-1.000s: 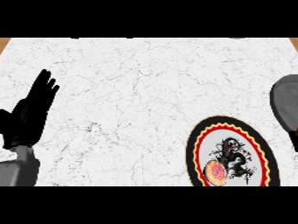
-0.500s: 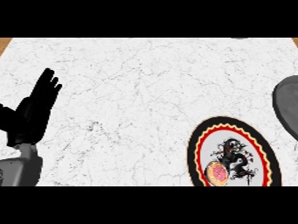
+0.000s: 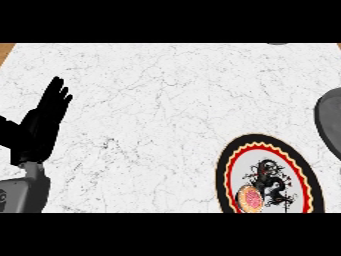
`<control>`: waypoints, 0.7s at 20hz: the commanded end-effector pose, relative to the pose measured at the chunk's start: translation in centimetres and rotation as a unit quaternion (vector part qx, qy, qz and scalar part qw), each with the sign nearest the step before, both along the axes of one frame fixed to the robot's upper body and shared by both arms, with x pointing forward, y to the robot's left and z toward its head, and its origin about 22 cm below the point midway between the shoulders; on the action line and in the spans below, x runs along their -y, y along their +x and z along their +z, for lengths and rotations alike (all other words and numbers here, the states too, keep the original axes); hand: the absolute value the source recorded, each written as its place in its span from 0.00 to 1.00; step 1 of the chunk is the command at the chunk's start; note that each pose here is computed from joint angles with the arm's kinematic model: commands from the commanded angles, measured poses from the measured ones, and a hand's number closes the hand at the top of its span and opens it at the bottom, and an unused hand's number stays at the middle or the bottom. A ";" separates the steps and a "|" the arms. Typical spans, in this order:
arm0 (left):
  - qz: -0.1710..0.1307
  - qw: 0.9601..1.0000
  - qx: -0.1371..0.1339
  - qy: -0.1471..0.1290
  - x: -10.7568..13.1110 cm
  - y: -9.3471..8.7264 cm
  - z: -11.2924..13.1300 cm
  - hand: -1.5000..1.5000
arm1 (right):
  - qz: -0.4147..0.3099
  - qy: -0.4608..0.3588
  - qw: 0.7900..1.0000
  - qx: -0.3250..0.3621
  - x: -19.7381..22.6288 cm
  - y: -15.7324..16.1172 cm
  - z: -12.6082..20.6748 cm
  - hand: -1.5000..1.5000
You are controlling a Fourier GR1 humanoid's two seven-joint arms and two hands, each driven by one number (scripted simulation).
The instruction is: Pick the croissant from the plate and place it in the pan
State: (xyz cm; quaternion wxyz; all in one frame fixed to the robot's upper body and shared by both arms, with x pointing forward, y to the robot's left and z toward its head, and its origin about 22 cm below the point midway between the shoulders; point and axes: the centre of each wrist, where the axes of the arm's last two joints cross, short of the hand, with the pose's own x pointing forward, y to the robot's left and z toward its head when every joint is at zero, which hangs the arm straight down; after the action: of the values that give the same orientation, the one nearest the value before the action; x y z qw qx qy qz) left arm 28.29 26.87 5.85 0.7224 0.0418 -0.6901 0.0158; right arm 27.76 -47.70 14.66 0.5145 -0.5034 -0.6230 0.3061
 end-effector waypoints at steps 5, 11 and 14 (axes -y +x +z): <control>0.001 1.000 0.006 0.002 1.1 -0.1 -0.8 0.50 | 0.017 -0.002 0.999 -0.029 1.9 3.0 -5.9 1.00; -0.005 1.000 0.002 0.000 0.5 0.3 0.4 0.50 | -0.074 0.066 0.987 -0.126 2.8 3.0 -8.2 0.00; -0.014 1.000 0.006 0.002 0.8 0.6 -0.4 0.50 | -0.049 0.096 0.984 -0.142 2.7 4.0 -8.4 0.00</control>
State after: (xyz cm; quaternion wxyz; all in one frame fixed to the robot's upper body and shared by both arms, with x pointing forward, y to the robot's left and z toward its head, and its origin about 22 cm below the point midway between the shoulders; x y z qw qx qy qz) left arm 28.21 26.40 5.69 0.7212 0.0343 -0.6918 0.0085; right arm 31.25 -50.04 6.71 0.6249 -0.4620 -0.5554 0.2961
